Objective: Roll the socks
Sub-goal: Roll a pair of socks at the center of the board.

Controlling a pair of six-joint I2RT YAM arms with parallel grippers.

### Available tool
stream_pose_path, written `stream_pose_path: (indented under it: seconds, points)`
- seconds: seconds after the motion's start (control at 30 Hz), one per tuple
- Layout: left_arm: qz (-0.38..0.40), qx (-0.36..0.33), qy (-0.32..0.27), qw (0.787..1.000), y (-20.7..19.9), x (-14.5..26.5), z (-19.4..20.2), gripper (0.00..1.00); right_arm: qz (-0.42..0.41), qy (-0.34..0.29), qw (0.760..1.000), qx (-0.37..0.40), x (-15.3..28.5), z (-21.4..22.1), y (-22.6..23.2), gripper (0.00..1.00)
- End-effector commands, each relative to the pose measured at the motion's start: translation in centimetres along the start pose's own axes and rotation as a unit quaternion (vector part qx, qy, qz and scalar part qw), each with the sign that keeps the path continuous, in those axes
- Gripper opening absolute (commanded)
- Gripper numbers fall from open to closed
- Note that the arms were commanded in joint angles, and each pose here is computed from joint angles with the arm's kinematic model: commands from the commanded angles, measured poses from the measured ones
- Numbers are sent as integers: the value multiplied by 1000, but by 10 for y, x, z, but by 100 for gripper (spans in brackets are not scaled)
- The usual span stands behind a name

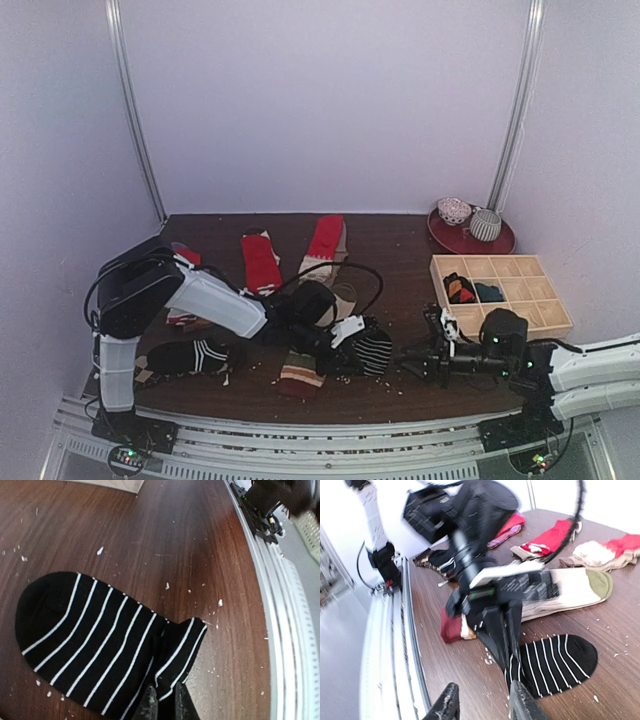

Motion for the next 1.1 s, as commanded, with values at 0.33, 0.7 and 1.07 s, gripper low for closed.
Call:
stream_pose_path:
  seconds: [0.33, 0.7, 1.07]
  points:
    - [71, 205, 173, 961, -12, -14, 100, 0, 88, 29, 955, 283, -31, 29, 5, 38]
    - [74, 195, 181, 961, -12, -12, 101, 0, 95, 97, 946, 296, -65, 41, -7, 38]
    - [78, 193, 178, 962, -10, -12, 100, 0, 130, 135, 945, 267, -76, 53, -29, 29]
Point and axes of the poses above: each gripper's point midway between its finger pads, its own x axis back along the fingers, its own y axis along the line the jaws close on, z = x × y, the point moved 5 cm from there along x, back along the fingers, and after that the axes turned 7 degrees about -x, right-handed, at the moved point
